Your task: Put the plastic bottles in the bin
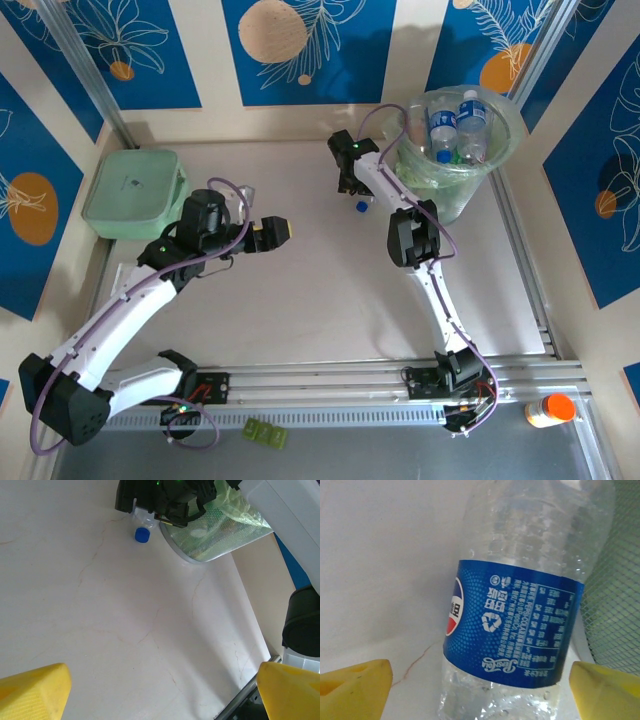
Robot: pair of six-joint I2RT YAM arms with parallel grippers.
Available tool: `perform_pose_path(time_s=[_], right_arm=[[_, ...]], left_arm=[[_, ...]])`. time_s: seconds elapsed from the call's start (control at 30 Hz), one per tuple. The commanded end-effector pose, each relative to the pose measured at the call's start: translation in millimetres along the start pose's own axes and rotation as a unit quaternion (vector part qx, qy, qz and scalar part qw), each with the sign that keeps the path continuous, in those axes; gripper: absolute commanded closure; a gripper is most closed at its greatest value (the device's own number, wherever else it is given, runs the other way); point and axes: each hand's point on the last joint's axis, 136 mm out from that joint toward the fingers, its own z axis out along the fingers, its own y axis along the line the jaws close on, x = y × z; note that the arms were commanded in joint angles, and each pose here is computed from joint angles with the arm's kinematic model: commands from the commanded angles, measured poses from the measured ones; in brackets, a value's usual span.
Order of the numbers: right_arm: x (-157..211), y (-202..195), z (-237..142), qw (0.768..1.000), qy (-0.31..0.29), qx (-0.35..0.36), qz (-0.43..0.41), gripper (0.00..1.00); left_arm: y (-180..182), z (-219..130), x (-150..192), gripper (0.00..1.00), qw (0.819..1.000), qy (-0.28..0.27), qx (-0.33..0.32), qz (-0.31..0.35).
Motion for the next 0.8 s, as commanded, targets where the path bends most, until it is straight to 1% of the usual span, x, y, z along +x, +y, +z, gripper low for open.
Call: perform_pose_path(time_s=[0.0, 0.07, 0.2, 0.3, 0.4, 0.43, 0.57, 0.67, 0.77], right_arm=[[-5.1, 6.5, 1.2, 1.0, -0.002, -0.018, 0.017, 0.14], [-4.4, 8.0, 2.8, 1.0, 0.0, -0.023, 0.016, 0.21], [-1.3, 9.1, 9.5, 0.999, 0.016, -0.037, 0.023, 0.32], [1.6, 10.2, 13.4, 0.999, 0.02, -0.041, 0.018, 0.39], [4.7, 12.3, 14.0, 0.999, 0.025, -0.046, 0.011, 0.41], [5.6, 13.3, 12.8, 0.998, 0.026, -0.05, 0.008, 0.45], [8.5, 17.8, -5.0, 0.998, 0.017, -0.061, -0.018, 0.47], [16.1, 21.8, -28.5, 0.995, -0.013, -0.068, -0.066, 0.47], [32.1, 27.8, -54.3, 0.987, -0.033, -0.116, -0.107, 0.47]], left_arm=[[-14.3, -2.6, -6.2, 0.05, 1.0, -0.004, 0.022, 0.019], [-14.9, -2.3, -6.3, 0.06, 1.0, -0.004, 0.023, 0.018], [-15.6, -1.5, -5.9, 0.06, 0.999, -0.002, 0.026, 0.019], [-15.1, -0.8, -5.4, 0.06, 0.999, -0.001, 0.025, 0.02], [-14.7, -0.5, -5.3, 0.06, 0.999, -0.002, 0.026, 0.02], [-14.5, 0.2, -5.1, 0.06, 0.999, -0.001, 0.025, 0.02], [-15.5, -0.9, -6.3, 0.07, 0.999, -0.002, 0.026, 0.022], [-16.3, -2.3, -6.3, 0.07, 0.999, -0.003, 0.027, 0.025], [-16.0, -2.4, -4.7, 0.07, 0.999, -0.003, 0.028, 0.025]])
